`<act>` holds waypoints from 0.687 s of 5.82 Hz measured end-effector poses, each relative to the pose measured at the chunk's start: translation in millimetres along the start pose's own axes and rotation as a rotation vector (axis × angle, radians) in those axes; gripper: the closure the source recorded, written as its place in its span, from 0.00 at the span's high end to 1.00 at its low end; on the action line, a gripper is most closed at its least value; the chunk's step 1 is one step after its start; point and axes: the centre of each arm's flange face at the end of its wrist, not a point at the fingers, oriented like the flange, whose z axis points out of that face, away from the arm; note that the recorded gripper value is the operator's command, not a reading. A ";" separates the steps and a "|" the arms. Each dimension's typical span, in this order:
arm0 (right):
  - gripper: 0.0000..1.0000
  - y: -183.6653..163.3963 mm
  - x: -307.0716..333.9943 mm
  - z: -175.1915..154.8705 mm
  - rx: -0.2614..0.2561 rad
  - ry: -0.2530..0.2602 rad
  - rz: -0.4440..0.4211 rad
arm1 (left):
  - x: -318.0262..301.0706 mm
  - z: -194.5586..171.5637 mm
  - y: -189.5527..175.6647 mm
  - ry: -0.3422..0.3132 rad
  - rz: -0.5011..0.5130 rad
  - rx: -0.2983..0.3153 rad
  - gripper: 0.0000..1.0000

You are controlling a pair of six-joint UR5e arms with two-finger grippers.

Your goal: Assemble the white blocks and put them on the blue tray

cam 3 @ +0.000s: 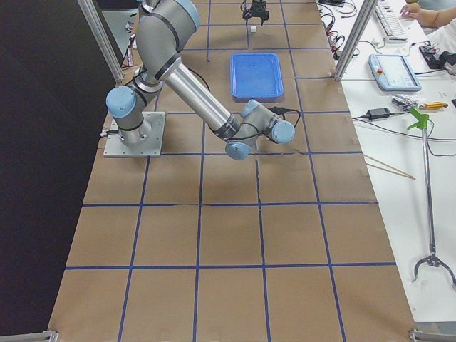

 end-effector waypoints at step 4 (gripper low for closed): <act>0.91 27.2 -5.9 10.6 -0.005 -0.020 0.037 | -11.6 35.4 16.7 0.002 0.036 0.017 0.59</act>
